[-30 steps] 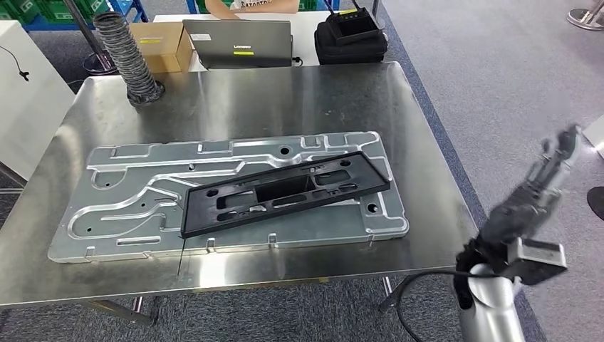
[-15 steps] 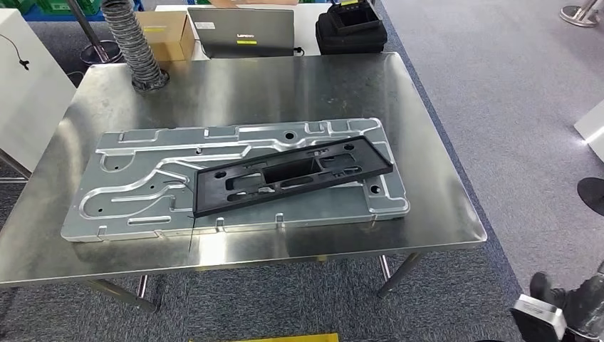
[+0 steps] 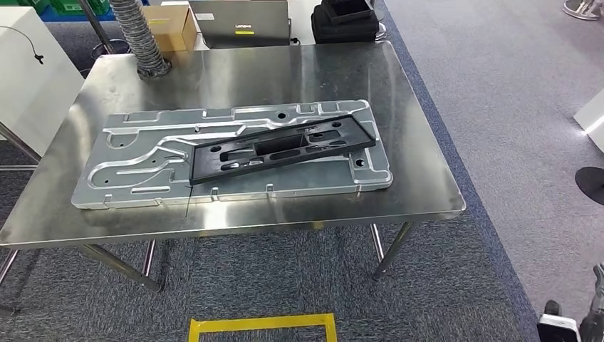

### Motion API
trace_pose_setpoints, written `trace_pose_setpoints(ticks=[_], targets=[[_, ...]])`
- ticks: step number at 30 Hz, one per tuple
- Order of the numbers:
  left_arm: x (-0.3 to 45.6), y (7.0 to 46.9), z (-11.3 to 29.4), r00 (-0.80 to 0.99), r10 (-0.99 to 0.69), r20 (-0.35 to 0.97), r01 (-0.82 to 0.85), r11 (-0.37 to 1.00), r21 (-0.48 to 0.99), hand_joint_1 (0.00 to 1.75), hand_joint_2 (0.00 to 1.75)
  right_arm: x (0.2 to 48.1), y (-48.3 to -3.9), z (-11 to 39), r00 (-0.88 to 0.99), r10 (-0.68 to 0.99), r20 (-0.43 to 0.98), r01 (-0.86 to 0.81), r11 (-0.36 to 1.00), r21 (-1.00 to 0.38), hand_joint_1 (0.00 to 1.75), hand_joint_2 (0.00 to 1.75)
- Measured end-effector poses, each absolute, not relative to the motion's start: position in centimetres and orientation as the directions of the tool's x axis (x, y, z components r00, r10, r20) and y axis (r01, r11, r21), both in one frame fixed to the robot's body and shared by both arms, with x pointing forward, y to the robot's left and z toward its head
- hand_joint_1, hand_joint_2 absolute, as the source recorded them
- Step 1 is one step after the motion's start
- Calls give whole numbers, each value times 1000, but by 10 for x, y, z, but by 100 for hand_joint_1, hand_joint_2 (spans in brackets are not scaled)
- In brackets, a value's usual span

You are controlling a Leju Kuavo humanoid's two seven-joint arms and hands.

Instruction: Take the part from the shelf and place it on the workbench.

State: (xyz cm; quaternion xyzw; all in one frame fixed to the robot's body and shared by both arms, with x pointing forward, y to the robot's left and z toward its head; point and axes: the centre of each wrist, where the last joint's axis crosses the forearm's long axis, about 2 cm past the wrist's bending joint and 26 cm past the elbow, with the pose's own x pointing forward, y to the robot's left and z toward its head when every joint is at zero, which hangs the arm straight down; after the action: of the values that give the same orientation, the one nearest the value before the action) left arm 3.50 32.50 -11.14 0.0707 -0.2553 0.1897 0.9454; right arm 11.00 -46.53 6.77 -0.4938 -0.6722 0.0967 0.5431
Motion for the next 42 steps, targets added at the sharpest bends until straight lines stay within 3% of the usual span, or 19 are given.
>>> trace_pose_setpoints(ticks=[11,18,25,31,42], targets=[[33,318,-112,801,323,505,-389,921,28,0,0,45,-450,-33,479,465,745,464,585,-665,0,0],[30,312,-113,799,326,506,-387,922,18,0,0,29,-411,-80,707,262,657,318,712,-626,0,0],[23,308,-113,800,333,499,-393,920,16,0,0,19,-369,-102,869,38,493,227,855,-466,0,0],[27,309,-113,800,323,506,-383,924,15,0,0,19,-346,-109,940,-68,336,182,930,-320,0,0],[27,306,-113,807,311,502,-368,930,15,0,0,19,-336,-111,948,-119,297,185,961,-205,0,0]])
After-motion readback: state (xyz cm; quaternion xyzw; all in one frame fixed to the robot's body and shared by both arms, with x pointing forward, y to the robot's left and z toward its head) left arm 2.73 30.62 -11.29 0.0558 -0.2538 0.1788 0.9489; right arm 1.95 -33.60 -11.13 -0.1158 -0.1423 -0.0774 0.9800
